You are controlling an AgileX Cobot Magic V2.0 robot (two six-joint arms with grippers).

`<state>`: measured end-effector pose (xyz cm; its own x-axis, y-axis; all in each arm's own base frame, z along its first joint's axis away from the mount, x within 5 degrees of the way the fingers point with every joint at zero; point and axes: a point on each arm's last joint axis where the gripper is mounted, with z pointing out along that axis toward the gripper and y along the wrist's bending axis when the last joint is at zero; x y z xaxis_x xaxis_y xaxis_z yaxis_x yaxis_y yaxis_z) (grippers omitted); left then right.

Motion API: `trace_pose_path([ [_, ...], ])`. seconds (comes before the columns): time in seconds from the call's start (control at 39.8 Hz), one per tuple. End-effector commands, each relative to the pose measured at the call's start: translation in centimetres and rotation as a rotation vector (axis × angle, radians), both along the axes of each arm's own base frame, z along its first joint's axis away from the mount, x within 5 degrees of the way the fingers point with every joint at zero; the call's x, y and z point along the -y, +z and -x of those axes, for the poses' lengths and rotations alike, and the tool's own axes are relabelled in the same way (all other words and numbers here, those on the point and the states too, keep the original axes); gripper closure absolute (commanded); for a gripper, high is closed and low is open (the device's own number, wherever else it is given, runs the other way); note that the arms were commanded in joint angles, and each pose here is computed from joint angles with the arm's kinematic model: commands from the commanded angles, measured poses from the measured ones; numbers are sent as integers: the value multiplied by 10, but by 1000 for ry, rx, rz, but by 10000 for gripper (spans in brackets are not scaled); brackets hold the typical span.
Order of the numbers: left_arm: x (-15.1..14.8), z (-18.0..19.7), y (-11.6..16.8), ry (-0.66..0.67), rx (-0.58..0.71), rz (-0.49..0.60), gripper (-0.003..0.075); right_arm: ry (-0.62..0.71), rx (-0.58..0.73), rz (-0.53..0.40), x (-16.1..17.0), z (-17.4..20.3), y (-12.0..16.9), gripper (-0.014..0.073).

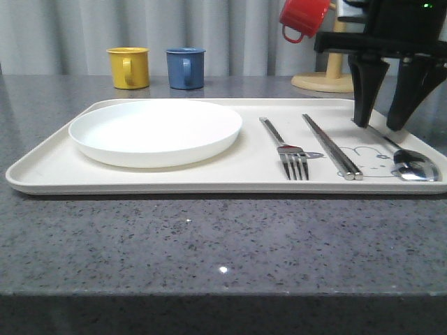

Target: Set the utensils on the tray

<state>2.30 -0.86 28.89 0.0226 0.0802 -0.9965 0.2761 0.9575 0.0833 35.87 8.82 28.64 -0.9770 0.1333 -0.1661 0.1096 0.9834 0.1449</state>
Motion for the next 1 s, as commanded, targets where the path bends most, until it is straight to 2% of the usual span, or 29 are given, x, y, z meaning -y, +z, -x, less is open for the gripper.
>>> trace_pose_path([
  [0.0, -1, 4, 14, 1, 92, 47, 738, 28, 173, -25, 5, 18, 52, 256],
  [0.1, -1, 4, 14, 1, 92, 47, 738, 73, 232, -19, 8, 31, 72, 262],
  [0.15, -1, 4, 14, 1, 92, 47, 738, 96, 260, -12, 10, 40, 83, 295],
  [0.3, -1, 4, 14, 1, 92, 47, 738, 158, 366, 4, 17, 64, 112, 508],
  [0.4, -1, 4, 14, 1, 92, 47, 738, 179, 432, 7, 20, 78, 120, 638],
  [0.45, -1, 4, 14, 1, 92, 47, 738, 194, 475, 10, 22, 86, 121, 669],
  [0.53, -1, 4, 14, 1, 92, 47, 738, 211, 540, 15, 25, 100, 118, 661],
  [0.63, -1, 4, 14, 1, 92, 47, 738, 242, 607, 31, 30, 121, 100, 663],
  [0.83, -1, 4, 14, 1, 92, 47, 738, 211, 937, 24, 44, 175, 73, 663],
  [0.98, -1, 4, 14, 1, 92, 47, 738, 195, 1120, 29, 55, 217, 44, 663],
])
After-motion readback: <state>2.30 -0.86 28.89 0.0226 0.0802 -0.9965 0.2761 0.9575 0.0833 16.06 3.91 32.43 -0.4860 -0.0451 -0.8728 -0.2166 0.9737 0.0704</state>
